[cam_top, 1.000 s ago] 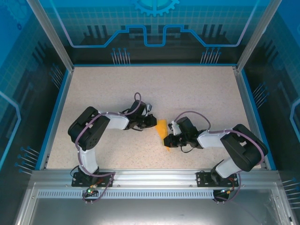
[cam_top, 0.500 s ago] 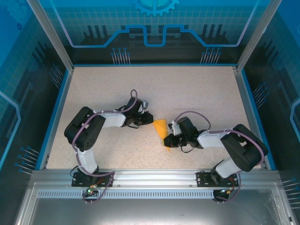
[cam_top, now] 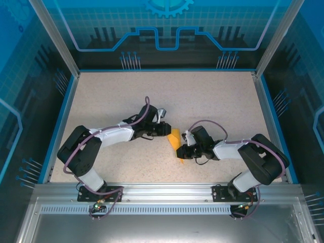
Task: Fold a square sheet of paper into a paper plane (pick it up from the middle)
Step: Fold the wing for the fifth time at the center of the table, then move a paper plane to the center of the table.
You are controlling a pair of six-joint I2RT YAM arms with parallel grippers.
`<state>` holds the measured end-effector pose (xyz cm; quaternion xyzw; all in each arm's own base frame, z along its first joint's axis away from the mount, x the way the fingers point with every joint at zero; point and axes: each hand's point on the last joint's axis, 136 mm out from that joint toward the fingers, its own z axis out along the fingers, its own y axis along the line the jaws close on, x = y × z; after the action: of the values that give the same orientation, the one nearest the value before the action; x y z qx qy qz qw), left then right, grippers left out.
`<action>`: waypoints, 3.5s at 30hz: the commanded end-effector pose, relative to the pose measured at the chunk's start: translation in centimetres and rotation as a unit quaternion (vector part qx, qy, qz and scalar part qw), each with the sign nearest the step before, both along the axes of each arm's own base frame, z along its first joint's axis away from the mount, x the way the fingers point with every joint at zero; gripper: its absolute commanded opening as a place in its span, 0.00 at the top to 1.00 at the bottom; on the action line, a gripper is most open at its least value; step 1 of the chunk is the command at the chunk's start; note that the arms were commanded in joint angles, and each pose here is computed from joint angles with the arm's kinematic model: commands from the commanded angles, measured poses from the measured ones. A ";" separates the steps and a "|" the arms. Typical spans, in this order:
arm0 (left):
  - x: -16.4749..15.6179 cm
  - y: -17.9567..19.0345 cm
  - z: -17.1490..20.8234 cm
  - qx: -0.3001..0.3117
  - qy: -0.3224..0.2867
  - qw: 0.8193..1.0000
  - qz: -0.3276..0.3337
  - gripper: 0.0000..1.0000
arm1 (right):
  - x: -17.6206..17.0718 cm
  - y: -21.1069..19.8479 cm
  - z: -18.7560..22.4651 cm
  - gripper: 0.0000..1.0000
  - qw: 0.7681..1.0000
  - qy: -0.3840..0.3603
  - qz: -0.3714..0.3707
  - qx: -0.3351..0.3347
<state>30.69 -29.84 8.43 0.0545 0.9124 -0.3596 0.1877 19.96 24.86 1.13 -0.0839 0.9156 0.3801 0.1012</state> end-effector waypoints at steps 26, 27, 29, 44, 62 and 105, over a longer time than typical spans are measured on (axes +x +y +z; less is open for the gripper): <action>-1.5 -2.0 -8.7 0.083 0.090 0.992 -0.037 0.79 | -6.1 -3.1 -2.6 0.85 0.995 0.078 -0.005 -0.059; -1.5 -2.0 -8.8 0.083 0.091 0.992 -0.037 0.79 | -6.5 -3.6 -2.9 0.85 0.995 0.082 -0.009 -0.063; -1.4 -2.0 -8.7 0.084 0.090 0.992 -0.037 0.79 | -7.3 -4.0 -3.1 0.85 0.994 0.088 -0.007 -0.064; -0.1 -3.5 -3.8 0.053 0.047 0.996 -0.050 0.75 | -3.2 -9.0 6.1 0.43 0.985 -0.103 -0.105 -0.095; -1.1 0.7 1.6 0.134 0.027 0.988 0.079 0.32 | 4.1 -11.4 6.4 0.01 0.967 -0.045 -0.237 -0.082; -3.6 1.4 -2.3 0.279 0.052 0.952 0.113 0.72 | 3.0 -5.9 5.3 0.06 0.985 -0.061 -0.145 -0.068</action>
<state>27.00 -28.88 5.04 -0.0101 0.9891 -0.0623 0.1331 21.97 16.96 4.79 0.0558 0.9432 0.2693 0.1865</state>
